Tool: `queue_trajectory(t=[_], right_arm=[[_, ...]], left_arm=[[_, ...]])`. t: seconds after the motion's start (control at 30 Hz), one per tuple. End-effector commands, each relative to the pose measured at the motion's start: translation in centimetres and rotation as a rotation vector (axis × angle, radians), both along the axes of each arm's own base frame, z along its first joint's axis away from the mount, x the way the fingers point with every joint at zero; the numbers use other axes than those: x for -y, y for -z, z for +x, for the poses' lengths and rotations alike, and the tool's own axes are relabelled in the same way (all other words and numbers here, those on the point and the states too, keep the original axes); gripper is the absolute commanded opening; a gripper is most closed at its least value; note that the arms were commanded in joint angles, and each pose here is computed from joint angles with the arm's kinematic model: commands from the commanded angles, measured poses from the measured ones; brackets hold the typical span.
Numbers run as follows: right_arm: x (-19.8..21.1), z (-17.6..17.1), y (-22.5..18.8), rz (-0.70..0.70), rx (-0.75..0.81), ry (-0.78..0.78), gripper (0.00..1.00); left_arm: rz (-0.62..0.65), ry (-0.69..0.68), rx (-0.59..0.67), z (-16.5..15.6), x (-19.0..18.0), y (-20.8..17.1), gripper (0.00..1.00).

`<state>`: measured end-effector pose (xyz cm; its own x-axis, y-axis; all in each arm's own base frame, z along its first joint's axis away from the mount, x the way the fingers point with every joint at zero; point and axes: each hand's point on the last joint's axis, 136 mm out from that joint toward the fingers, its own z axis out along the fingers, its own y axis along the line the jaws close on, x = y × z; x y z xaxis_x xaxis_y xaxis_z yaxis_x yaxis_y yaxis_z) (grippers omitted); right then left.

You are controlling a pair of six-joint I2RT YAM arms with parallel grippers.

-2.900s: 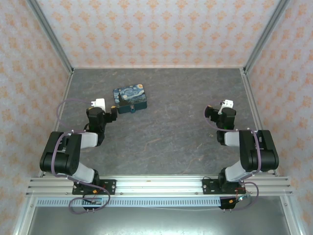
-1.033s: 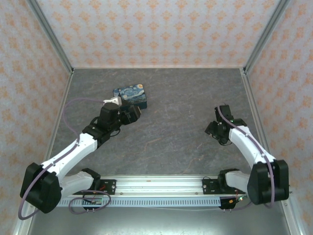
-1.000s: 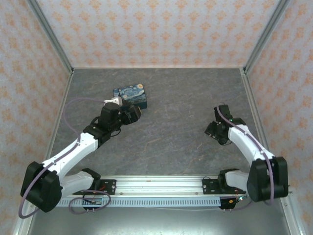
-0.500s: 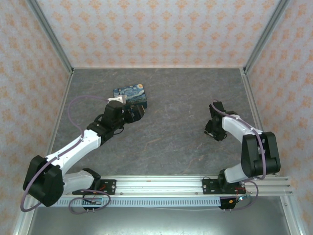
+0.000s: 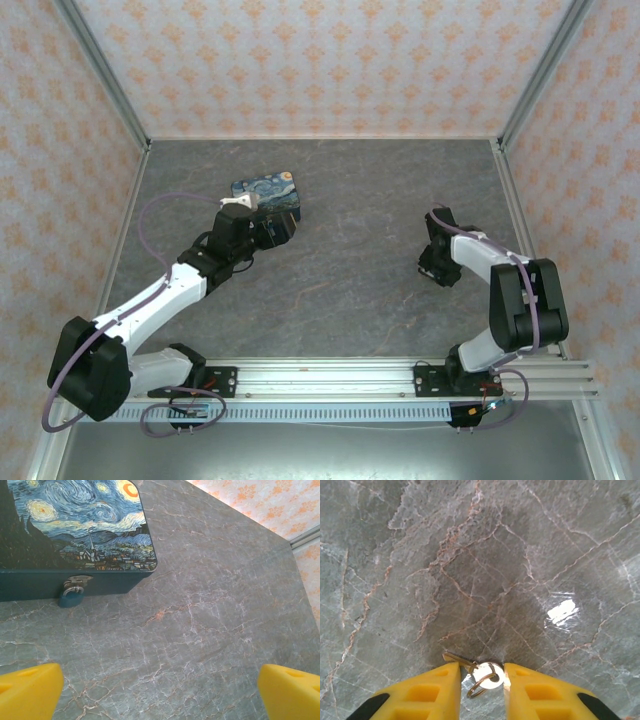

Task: Unlock a padlock with a key

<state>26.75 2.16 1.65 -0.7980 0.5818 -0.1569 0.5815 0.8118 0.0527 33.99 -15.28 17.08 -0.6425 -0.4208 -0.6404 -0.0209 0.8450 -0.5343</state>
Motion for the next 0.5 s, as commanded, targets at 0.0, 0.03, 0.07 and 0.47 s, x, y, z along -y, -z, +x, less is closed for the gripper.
queue_trajectory(t=[0.0, 0.03, 0.07, 0.47], right_arm=[[0.2, 0.1, 0.5, -0.015, 0.000, 0.022, 0.24], [0.2, -0.2, 0.7, -0.012, -0.005, 0.022, 0.23], [0.2, -0.3, 0.7, -0.011, -0.006, 0.023, 0.21], [-0.4, -0.3, -0.4, 0.032, 0.068, 0.019, 0.00]], left_arm=[[0.004, 0.003, 0.011, 0.2, 0.2, -0.8, 1.00], [0.006, 0.002, 0.011, 0.1, 0.2, -0.8, 1.00], [0.008, 0.003, 0.010, 0.1, 0.2, -0.8, 1.00], [0.004, -0.013, 0.005, 0.1, 0.0, -0.9, 1.00]])
